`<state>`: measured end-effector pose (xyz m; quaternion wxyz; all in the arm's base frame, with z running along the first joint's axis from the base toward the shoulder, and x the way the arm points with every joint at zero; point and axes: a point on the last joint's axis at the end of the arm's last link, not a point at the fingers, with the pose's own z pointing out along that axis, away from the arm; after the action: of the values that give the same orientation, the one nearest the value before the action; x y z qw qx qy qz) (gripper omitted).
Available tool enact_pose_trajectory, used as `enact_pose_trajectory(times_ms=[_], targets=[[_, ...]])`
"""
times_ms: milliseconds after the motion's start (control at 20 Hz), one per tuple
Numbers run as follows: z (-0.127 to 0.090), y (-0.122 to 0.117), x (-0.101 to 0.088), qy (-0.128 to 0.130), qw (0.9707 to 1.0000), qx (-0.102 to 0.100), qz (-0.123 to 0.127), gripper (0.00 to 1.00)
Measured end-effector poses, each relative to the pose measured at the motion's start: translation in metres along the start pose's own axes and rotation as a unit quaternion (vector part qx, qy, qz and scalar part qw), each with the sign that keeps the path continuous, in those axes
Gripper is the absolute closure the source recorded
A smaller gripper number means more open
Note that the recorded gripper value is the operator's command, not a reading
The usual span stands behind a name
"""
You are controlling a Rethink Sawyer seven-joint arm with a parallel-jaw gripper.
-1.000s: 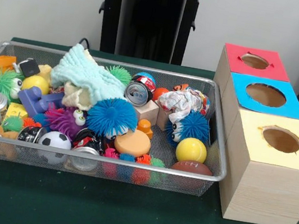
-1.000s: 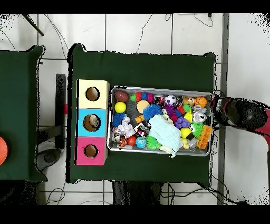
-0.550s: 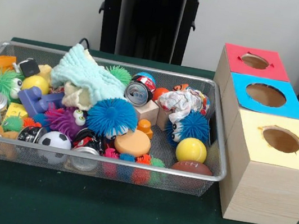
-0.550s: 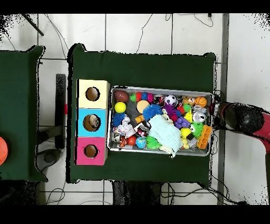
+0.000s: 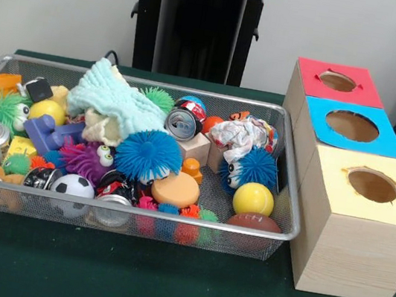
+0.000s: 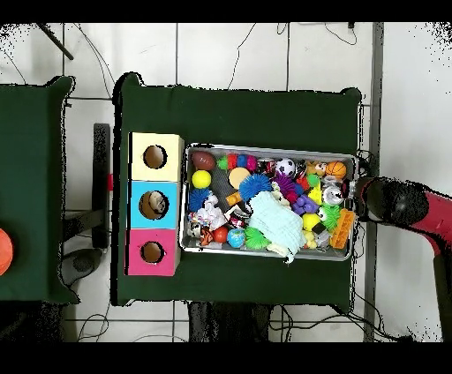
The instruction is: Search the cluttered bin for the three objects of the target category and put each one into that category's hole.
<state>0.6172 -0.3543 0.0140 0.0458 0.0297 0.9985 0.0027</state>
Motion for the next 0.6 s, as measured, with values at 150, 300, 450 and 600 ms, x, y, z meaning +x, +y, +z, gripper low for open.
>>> enact_pose_trajectory(times_ms=[150, 300, 450, 600], targets=[[0.0025, -0.0009, 0.0025, 0.001, 1.0, -0.003, 0.002, 0.0], [0.0026, -0.001, 0.0026, 0.001, 1.0, -0.003, 0.002, 0.0], [0.0026, -0.0012, 0.0028, 0.0, 1.0, -0.004, 0.003, 0.0], [0.0026, -0.0014, 0.003, 0.0, 1.0, -0.005, 0.003, 0.0]])
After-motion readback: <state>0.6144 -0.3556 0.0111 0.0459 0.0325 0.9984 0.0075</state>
